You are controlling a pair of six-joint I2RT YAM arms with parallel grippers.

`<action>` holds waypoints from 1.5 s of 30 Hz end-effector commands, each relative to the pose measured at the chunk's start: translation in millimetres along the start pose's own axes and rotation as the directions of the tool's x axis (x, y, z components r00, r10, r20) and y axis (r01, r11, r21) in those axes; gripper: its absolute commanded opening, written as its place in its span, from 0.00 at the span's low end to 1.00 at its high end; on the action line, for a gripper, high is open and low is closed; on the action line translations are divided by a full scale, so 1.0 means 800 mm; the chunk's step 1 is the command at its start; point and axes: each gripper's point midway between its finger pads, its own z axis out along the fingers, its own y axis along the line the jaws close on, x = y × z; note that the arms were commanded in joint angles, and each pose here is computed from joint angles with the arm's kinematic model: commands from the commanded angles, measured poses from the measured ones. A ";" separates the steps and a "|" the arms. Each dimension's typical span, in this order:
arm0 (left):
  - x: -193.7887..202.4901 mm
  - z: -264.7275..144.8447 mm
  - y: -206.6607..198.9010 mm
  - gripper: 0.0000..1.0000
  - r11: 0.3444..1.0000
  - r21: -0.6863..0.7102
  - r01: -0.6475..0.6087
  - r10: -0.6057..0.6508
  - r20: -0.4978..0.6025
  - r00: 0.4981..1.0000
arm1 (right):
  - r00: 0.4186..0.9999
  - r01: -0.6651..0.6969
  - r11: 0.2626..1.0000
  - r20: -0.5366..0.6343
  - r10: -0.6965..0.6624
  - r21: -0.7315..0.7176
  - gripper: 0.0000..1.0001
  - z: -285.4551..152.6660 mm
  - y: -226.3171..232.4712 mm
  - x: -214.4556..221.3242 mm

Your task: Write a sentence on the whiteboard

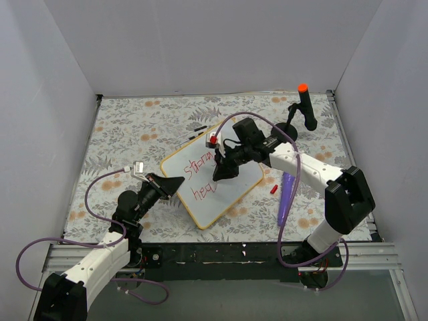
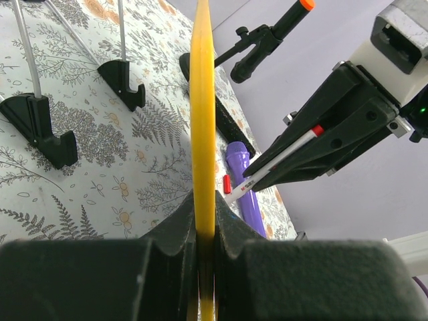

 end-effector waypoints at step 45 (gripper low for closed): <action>-0.021 -0.004 -0.051 0.00 0.986 0.165 -0.032 0.023 0.055 0.998 | 0.970 0.168 0.984 0.167 -0.176 0.061 0.01 -0.050 0.015 -0.067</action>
